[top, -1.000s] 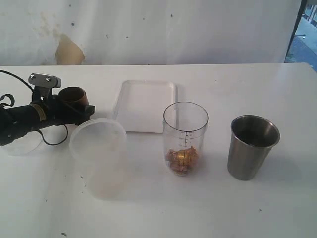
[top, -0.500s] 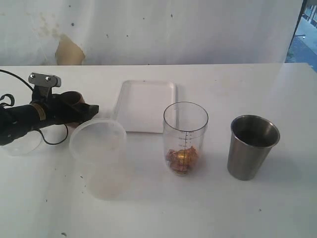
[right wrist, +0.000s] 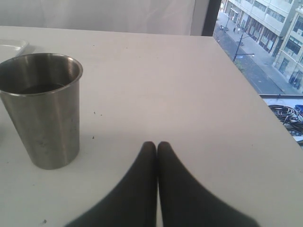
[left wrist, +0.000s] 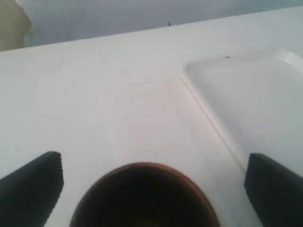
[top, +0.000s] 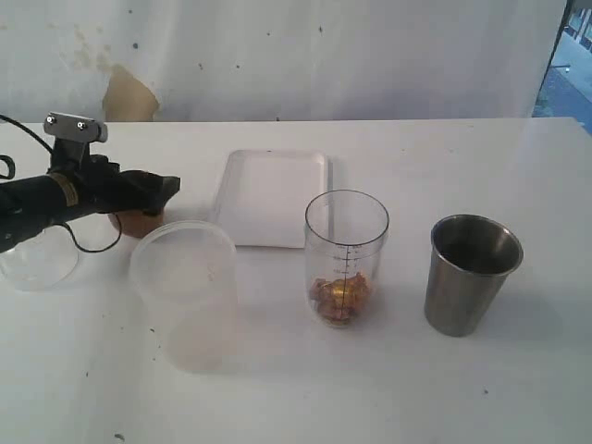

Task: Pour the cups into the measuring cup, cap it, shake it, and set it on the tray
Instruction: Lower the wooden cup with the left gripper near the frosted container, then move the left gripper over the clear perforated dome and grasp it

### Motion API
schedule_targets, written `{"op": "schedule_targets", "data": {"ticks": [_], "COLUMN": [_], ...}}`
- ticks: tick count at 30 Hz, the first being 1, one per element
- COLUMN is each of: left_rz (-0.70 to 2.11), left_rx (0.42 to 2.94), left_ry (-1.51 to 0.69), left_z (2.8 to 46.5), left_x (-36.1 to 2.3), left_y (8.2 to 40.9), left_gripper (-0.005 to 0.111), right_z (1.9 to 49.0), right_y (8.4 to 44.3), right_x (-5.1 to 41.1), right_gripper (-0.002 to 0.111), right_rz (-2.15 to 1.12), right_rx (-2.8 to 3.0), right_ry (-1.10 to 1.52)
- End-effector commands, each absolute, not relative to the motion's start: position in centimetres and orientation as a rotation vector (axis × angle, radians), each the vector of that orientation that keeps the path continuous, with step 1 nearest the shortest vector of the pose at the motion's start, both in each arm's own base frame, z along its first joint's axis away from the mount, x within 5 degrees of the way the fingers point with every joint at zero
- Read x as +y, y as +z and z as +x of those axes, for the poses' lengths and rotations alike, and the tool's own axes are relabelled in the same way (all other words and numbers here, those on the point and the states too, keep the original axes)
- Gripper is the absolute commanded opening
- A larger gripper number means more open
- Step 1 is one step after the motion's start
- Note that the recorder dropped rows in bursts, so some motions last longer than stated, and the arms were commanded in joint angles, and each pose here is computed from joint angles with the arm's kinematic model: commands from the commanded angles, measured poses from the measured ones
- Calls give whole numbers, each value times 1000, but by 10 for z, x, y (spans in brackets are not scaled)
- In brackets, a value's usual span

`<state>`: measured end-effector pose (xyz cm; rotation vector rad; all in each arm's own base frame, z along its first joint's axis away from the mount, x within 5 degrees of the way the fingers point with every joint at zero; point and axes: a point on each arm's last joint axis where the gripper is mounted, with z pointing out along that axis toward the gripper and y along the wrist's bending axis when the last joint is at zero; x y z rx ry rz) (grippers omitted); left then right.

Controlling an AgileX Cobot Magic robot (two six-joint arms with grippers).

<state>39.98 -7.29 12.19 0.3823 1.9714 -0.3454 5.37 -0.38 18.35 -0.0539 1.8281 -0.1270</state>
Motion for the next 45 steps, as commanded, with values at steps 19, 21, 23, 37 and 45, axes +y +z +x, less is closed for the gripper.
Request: {"op": "schedule_targets", "data": {"ticks": [19, 21, 23, 37, 45], "left_rz": [210, 192, 110, 180, 273], "left_rx": [2150, 2183, 2198, 2697, 2744], "left_ry": [-9, 20, -14, 14, 47], "left_z": [363, 361, 361, 335, 340], "left_x": [-40, -38, -37, -35, -35], "left_y": [230, 229, 228, 251, 242], "left_gripper": [8, 0, 0, 3, 77], "right_z": [54, 54, 54, 54, 54], "right_y": [183, 183, 183, 183, 183], "right_x": [-4, -4, -4, -4, -4], "right_gripper": [0, 0, 0, 0, 0], "right_rz": [-62, -62, -62, -62, -62], "right_rx": [1820, 1820, 1820, 1820, 1820], "right_ry": [-127, -127, -127, -127, -127]}}
